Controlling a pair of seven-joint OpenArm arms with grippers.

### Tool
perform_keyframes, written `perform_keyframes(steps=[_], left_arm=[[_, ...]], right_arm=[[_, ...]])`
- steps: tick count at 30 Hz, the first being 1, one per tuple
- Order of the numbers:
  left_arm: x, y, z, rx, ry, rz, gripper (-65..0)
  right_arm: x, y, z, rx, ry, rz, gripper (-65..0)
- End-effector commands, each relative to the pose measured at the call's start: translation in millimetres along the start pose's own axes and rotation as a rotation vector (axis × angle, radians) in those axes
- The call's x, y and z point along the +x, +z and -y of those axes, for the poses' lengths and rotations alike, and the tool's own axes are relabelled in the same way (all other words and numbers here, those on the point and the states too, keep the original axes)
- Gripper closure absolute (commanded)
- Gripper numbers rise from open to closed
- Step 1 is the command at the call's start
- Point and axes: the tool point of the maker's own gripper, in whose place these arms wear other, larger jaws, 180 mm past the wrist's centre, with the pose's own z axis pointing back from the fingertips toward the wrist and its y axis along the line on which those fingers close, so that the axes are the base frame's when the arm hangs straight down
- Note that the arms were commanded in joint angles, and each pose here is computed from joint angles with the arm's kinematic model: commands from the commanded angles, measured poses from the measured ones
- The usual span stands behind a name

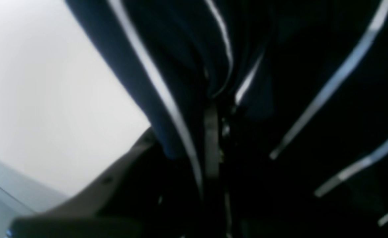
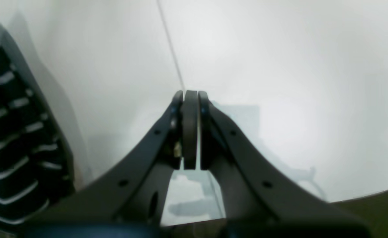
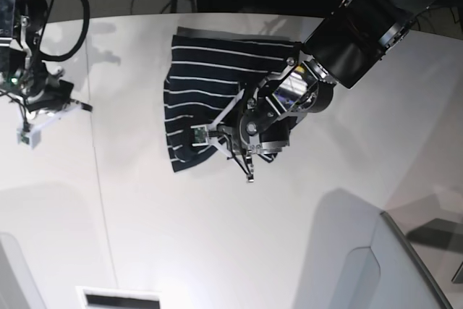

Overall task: Layout the t-shirt on the table in an organized manner, then fold the t-shirt properly
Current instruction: 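Grasp the folded shirt edge with the left gripper and lift it over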

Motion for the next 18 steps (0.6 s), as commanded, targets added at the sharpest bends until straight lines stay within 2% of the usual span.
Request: perform_keyframes(steps=[1, 18], left_arm=[[10.6, 5.8, -18.3, 0.042, -0.004, 0.018, 0.0], [7.6, 5.8, -18.3, 0.044, -0.004, 0.011, 0.0]], right_arm=[[12.2, 4.5, 2.1, -0.001, 0.004, 0.039, -0.2], [0.4, 2.4, -3.2, 0.011, -0.012, 0.018, -0.3]])
